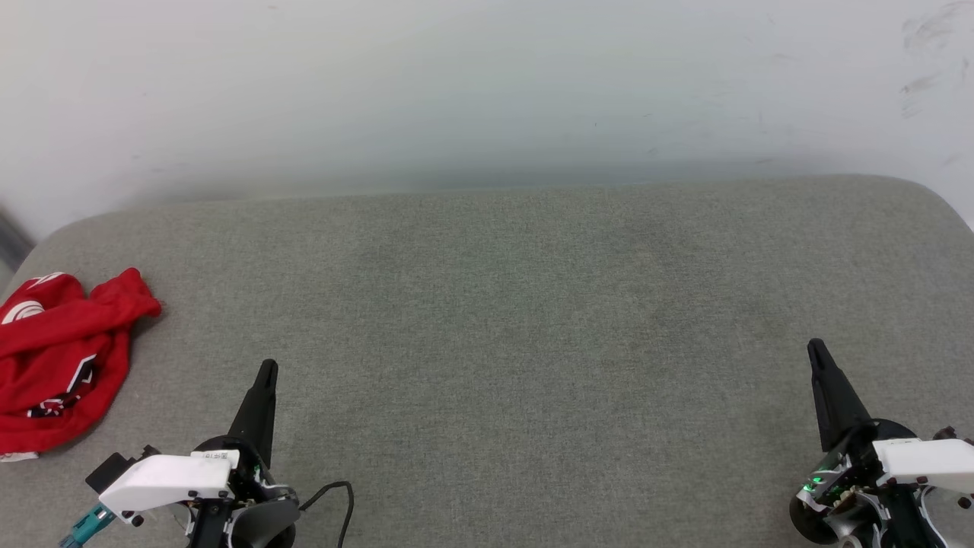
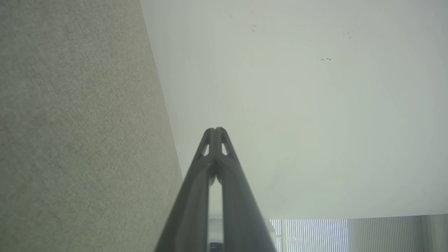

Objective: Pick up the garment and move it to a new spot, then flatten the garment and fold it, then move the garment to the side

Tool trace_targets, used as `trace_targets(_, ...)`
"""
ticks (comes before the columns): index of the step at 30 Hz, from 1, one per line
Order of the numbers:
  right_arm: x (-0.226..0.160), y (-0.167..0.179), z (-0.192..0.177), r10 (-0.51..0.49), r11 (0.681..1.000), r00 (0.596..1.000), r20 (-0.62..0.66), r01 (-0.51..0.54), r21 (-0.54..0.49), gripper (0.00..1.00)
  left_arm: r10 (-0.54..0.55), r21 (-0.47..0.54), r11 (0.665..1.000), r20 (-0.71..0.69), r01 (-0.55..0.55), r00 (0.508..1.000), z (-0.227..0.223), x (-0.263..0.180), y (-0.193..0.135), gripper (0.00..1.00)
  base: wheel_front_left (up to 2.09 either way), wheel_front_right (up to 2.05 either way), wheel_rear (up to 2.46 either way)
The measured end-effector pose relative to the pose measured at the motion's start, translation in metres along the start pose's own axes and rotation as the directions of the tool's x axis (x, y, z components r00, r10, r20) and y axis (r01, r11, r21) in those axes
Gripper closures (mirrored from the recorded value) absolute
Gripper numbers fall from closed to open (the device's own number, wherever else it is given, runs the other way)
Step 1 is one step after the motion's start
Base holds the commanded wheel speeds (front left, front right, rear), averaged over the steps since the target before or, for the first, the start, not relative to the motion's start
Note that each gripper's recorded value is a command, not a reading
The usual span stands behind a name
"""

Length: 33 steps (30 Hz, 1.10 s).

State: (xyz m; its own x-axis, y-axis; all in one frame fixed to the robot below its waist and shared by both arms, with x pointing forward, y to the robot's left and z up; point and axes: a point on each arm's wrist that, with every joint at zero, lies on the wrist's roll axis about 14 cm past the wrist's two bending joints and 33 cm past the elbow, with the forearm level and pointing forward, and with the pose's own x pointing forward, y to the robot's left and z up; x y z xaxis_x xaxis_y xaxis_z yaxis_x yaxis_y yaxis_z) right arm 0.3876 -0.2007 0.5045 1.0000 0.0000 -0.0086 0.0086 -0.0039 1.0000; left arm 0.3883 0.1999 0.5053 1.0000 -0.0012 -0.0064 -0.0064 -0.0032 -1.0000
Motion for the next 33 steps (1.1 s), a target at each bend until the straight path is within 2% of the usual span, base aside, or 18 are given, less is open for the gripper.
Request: trace_targets(33, 0.0000, 0.0000, 0.0000, 0.000, 1.000, 1.000, 0.000, 0.000, 0.000, 1.00, 0.000, 0.000, 1.000, 0.000, 0.000, 1.000, 0.0000, 0.0000, 0.0000, 1.00, 0.00, 0.00, 0.00)
